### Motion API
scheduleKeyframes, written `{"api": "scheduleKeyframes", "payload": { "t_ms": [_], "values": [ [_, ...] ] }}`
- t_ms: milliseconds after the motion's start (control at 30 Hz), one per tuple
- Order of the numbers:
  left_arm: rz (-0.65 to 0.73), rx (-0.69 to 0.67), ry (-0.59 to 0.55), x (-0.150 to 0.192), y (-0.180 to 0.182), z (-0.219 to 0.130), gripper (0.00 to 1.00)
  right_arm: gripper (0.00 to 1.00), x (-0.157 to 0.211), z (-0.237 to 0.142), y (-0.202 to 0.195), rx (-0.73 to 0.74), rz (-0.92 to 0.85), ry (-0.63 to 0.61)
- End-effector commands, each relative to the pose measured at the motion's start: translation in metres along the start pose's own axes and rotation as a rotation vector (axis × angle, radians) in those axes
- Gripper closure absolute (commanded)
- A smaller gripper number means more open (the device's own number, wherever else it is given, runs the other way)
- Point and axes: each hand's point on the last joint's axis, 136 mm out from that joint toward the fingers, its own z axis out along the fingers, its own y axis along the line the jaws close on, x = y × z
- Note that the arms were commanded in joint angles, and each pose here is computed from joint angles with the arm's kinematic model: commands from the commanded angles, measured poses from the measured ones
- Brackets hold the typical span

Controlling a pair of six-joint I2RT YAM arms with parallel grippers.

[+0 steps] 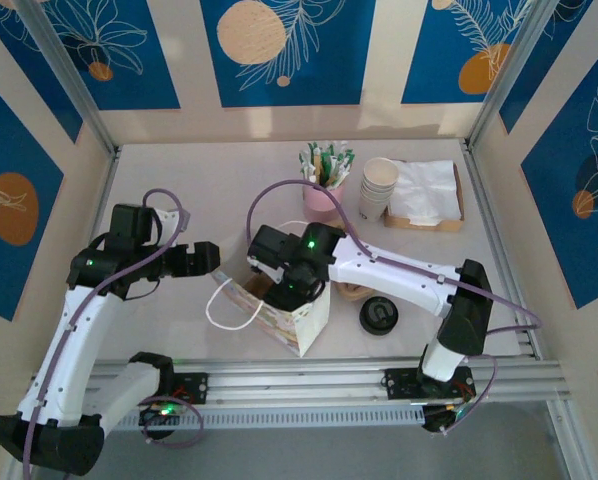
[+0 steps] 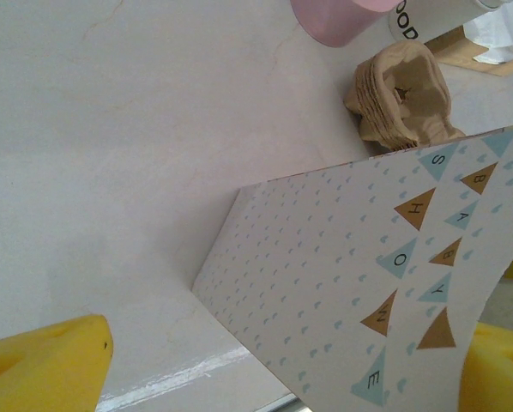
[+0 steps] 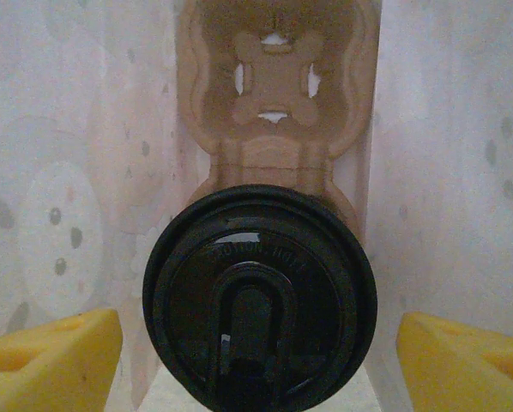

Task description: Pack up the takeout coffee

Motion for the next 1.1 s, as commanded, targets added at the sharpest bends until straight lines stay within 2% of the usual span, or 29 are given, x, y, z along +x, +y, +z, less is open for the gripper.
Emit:
{"api": "scheduleKeyframes", "payload": {
  "t_ms": [0, 433, 1067],
  "values": [
    [-0.011, -0.027, 0.015, 0.004, 0.003, -0.002, 0.09, 0.15, 0.000, -0.022, 0.007, -0.033, 0.002, -0.030],
    [-0.010, -0.031, 0.007, 0.002, 0.003, -0.004, 0.09, 0.10, -0.006, -0.053, 0.009, -0.045, -0.003, -0.103],
    [-0.020, -0.019, -0.017, -0.004, -0.002, -0.009, 0.09, 0.10, -0.027, -0.111, 0.007, -0.059, 0.036, -0.314]
  ]
}}
